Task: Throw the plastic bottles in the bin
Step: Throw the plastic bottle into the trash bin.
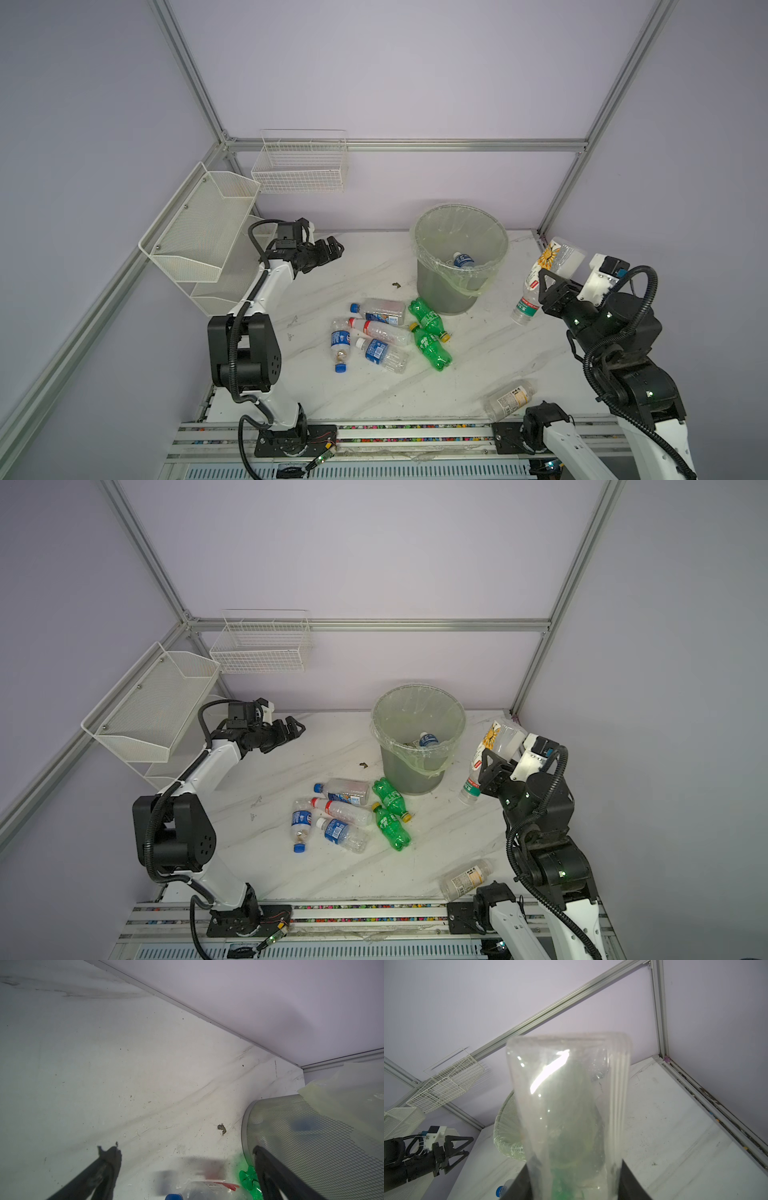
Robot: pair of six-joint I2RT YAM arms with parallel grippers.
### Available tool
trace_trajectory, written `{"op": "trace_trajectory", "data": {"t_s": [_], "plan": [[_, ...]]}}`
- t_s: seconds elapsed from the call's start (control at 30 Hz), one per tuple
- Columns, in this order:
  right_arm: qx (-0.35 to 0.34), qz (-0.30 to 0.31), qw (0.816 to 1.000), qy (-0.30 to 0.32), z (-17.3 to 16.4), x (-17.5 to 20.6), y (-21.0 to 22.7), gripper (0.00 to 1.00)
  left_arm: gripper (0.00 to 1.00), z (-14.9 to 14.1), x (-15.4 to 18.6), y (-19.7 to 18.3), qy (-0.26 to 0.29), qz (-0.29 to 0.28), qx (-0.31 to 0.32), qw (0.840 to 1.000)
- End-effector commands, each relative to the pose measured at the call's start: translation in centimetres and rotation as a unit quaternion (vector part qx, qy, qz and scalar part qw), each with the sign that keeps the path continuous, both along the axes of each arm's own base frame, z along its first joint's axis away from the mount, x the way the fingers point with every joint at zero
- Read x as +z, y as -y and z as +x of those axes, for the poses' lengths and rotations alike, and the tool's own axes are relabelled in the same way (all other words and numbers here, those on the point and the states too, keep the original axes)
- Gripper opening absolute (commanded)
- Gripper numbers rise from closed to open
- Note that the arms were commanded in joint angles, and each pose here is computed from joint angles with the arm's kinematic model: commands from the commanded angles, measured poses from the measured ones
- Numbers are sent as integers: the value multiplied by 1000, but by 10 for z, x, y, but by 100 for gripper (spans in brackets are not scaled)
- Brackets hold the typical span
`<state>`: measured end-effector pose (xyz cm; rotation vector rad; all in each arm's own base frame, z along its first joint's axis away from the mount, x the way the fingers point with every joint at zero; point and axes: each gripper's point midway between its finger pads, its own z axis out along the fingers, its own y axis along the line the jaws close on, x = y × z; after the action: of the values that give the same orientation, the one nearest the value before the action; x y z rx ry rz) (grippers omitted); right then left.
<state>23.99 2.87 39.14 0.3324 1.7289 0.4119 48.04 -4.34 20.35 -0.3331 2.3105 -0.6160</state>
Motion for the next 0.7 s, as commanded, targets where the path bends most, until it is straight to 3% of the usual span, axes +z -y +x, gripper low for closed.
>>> {"op": "trace_trajectory", "data": {"t_s": [0.0,0.17,0.3,0.33,0.4,0.47,0.6,0.67], "plan": [[13,7,999,32,2,20,-5,45,100,-1,-5,-3,1,-2,1,1000],[21,19,999,22,20,33,-11,46,100,-1,-7,-2,-3,-7,2,1000],[38,37,998,37,63,60,-26,47,100,0,-7,-2,-3,-6,3,1000],[48,42,998,28,83,60,-33,55,100,1,-6,-3,-1,-4,4,1000],[67,54,995,-44,127,40,-50,94,100,0,-7,-5,-2,2,6,1000],[62,21,992,-111,157,22,-58,97,100,-1,-7,-7,-1,11,7,1000],[71,42,996,-22,141,62,-64,97,100,-6,3,-11,12,26,13,1000],[64,38,997,-13,129,66,-58,97,100,-6,5,-11,17,25,13,999]]}}
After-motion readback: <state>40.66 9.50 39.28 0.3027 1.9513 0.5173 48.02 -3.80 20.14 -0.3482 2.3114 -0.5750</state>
